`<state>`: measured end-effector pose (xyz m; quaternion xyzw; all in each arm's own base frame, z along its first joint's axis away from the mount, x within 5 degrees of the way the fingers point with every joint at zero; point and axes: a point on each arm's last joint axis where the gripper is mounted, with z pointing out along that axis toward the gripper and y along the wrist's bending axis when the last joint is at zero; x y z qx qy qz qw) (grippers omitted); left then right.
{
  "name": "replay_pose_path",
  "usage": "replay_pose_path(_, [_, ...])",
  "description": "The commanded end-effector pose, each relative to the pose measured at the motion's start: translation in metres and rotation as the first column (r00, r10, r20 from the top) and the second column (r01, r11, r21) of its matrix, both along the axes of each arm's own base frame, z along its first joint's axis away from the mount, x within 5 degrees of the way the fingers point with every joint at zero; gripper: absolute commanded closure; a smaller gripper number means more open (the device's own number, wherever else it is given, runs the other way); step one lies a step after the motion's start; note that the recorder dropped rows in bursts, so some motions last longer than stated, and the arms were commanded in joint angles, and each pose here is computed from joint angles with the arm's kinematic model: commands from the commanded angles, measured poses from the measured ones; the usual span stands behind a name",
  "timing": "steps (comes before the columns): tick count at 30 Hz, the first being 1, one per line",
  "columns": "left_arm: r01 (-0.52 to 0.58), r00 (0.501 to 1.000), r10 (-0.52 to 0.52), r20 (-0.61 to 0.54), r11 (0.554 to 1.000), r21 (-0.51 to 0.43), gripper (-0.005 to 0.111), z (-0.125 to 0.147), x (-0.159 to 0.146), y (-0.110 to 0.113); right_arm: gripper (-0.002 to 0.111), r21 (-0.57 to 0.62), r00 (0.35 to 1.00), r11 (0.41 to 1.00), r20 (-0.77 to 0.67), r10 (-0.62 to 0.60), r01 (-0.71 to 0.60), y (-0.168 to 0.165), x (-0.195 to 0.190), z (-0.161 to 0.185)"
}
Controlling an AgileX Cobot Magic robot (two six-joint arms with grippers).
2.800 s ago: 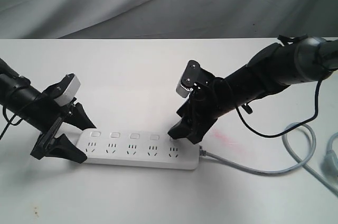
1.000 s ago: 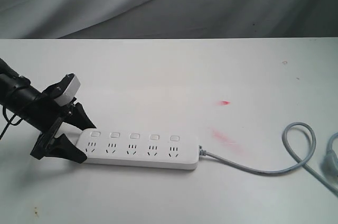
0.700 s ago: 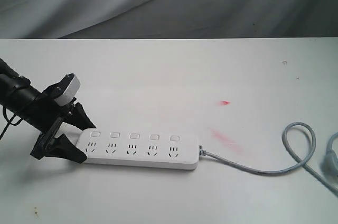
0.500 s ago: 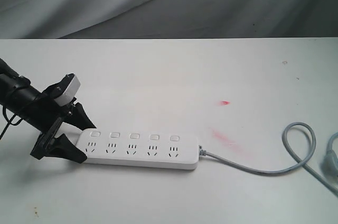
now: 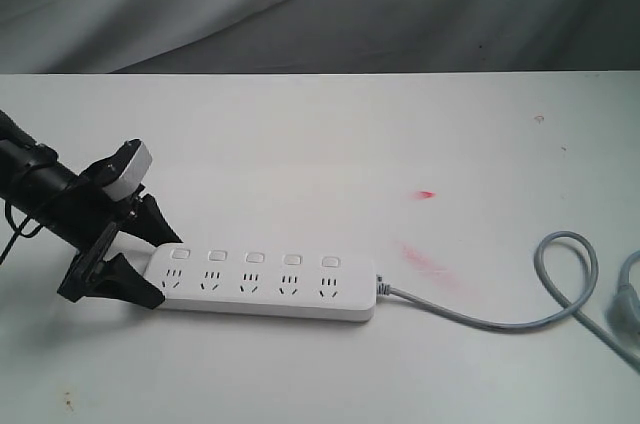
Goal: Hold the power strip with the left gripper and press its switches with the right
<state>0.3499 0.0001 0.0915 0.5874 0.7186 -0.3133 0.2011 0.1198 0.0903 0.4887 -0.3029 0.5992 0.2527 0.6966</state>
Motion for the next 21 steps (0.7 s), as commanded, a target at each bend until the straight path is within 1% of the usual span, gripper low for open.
replay_pose_path(1, [0.009,1.0,-0.01,0.015,1.0,0.024,0.066,-0.001,0.001,0.001,0.108,0.009,1.0,1.0,-0.01,0.003,-0.002,0.0,-0.001,0.0])
replay_pose_path(8, [0.009,1.0,-0.01,0.015,1.0,0.024,0.066,-0.001,0.001,0.001,0.108,0.013,1.0,1.0,-0.008,-0.003,0.003,-0.001,0.0,0.0])
replay_pose_path(10, [0.009,1.0,-0.01,0.015,1.0,0.024,0.066,-0.001,0.001,0.001,0.108,0.033,1.0,0.999,0.0,-0.021,0.021,-0.002,0.001,0.002])
replay_pose_path(12, [0.009,1.0,-0.01,0.015,1.0,0.024,0.066,-0.001,0.001,0.001,0.108,0.219,0.996,0.975,-0.084,-0.028,0.046,-0.007,0.0,0.009])
replay_pose_path(14, [0.009,1.0,-0.01,0.015,1.0,0.024,0.066,-0.001,0.001,0.001,0.108,0.369,0.982,0.925,-0.186,-0.024,0.092,-0.014,0.001,0.013])
replay_pose_path(16, [0.009,1.0,-0.01,0.015,1.0,0.024,0.066,-0.001,0.001,0.001,0.108,0.44,0.965,0.888,-0.261,-0.014,0.132,-0.019,-0.002,0.013])
replay_pose_path(19, [0.009,1.0,-0.01,0.015,1.0,0.024,0.066,-0.001,0.001,0.001,0.108,0.447,0.941,0.868,-0.334,-0.061,0.215,-0.028,-0.004,0.008])
replay_pose_path(21, [0.009,1.0,-0.01,0.015,1.0,0.024,0.066,-0.001,0.001,0.001,0.108,0.376,0.927,0.884,-0.347,-0.144,0.279,-0.035,-0.006,0.002])
